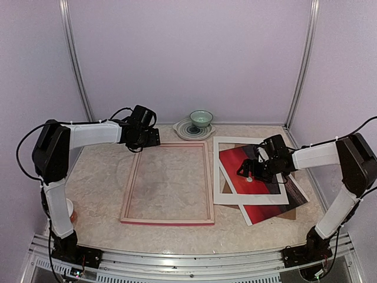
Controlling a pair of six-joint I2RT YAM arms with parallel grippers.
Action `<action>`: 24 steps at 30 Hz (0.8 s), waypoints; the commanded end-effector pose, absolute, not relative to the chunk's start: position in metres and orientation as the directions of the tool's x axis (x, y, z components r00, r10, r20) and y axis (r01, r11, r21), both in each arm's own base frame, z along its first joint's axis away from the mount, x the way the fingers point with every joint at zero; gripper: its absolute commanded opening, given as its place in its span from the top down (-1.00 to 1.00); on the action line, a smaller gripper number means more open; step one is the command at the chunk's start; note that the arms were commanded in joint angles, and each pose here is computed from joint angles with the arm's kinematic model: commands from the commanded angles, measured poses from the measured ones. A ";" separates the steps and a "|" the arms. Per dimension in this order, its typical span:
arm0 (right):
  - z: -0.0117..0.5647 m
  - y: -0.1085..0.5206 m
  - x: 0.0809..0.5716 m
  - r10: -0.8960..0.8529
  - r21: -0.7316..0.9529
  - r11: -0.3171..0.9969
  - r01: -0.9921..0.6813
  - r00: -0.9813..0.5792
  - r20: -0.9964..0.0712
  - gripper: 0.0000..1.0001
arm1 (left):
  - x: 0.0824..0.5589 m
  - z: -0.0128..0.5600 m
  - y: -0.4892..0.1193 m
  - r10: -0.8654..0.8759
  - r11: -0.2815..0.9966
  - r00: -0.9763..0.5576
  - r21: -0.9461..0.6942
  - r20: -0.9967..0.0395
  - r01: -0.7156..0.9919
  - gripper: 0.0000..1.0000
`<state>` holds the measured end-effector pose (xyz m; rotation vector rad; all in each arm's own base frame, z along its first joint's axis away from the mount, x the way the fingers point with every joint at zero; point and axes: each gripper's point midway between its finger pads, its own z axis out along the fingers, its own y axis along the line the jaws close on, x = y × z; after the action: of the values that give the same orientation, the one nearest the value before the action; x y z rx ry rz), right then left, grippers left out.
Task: Put the photo into the frame
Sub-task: Press the glass panel onto the frame body.
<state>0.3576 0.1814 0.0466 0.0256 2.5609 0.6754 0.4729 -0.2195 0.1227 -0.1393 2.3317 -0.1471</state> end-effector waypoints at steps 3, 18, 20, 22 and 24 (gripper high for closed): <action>0.036 0.174 0.333 0.125 0.443 0.894 -0.068 -0.911 -0.394 -0.98 | 0.535 0.112 -0.216 -0.121 0.991 -0.657 -0.131 -0.744 -0.034 -0.54; 0.031 0.173 0.328 0.138 0.445 0.894 -0.051 -0.914 -0.382 -0.98 | 0.556 0.035 -0.216 -0.079 0.997 -0.735 -0.069 -0.674 -0.044 -0.48; 0.030 0.172 0.328 0.138 0.443 0.895 -0.050 -0.914 -0.381 -0.98 | 0.556 0.030 -0.215 -0.088 0.996 -0.741 -0.076 -0.666 -0.050 -0.48; 0.030 0.173 0.329 0.139 0.445 0.894 -0.049 -0.915 -0.380 -0.98 | 0.556 0.029 -0.216 -0.092 0.995 -0.743 -0.079 -0.663 -0.053 -0.48; 0.029 0.174 0.328 0.139 0.447 0.893 -0.048 -0.916 -0.376 -0.98 | 0.557 0.029 -0.216 -0.092 0.995 -0.744 -0.079 -0.661 -0.054 -0.47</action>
<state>0.3457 0.1759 0.0454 0.0403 2.5791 0.6636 0.5544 -0.2144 0.0349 -0.1031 2.3928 -0.0600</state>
